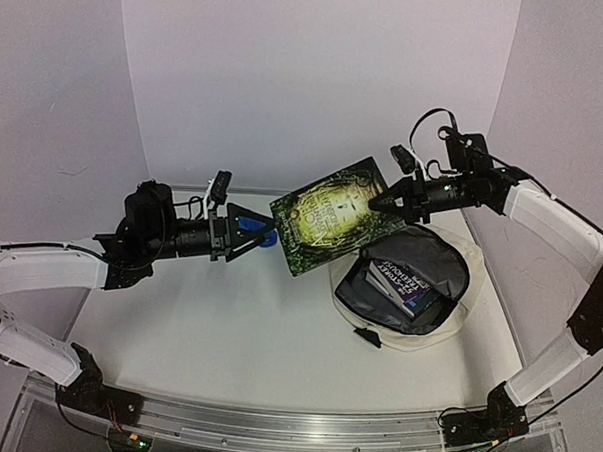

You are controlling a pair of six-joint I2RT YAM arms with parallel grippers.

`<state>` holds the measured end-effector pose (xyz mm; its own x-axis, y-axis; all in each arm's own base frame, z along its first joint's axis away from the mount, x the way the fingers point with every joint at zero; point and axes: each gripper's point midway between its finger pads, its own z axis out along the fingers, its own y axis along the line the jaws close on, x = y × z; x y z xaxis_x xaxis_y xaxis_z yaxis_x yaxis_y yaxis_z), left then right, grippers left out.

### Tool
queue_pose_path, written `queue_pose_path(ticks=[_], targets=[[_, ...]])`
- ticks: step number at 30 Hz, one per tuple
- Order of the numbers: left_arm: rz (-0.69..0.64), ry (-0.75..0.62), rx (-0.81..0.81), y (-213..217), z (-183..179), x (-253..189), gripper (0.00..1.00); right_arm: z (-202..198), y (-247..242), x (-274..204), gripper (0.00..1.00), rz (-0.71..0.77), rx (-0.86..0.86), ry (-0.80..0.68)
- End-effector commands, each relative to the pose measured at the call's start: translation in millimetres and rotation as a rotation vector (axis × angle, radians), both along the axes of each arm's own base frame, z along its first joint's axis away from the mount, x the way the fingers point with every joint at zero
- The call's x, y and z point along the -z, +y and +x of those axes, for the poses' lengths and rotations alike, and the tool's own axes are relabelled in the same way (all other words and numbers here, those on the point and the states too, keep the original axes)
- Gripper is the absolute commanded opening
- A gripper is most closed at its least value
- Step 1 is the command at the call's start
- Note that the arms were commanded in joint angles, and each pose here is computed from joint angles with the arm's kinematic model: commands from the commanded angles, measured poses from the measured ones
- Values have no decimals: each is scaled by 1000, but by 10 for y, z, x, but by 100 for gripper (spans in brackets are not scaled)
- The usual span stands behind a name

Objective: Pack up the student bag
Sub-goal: Pick up the book from the center of the board.

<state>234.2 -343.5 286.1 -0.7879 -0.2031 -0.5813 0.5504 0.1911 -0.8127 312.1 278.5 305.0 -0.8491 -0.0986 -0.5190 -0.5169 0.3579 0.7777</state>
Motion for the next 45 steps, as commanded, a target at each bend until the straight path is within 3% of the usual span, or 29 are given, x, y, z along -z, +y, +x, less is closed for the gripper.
queue_pose_path(ticks=[1,7,12,22,30,37,40,45], targets=[[-130,-65,110,-208,-101,-330,91,-138,79,-645,0,181,-62,-123],[-157,-29,159,-396,-70,-293,77,-235,62,-666,0,194,-88,-132],[-155,-7,147,-434,-10,-242,73,-312,46,-676,0,202,-105,-134],[-54,36,-32,-227,148,-74,74,-329,33,-668,0,198,-103,-151],[-64,34,44,-381,130,-124,75,-350,46,-668,0,207,-125,-138],[-59,41,7,-355,182,-78,83,-383,28,-707,0,208,-123,-158],[-79,20,27,-346,135,-137,75,-386,29,-664,0,206,-127,-147],[-184,-31,124,-375,-26,-315,52,-379,54,-528,0,205,-150,-100]])
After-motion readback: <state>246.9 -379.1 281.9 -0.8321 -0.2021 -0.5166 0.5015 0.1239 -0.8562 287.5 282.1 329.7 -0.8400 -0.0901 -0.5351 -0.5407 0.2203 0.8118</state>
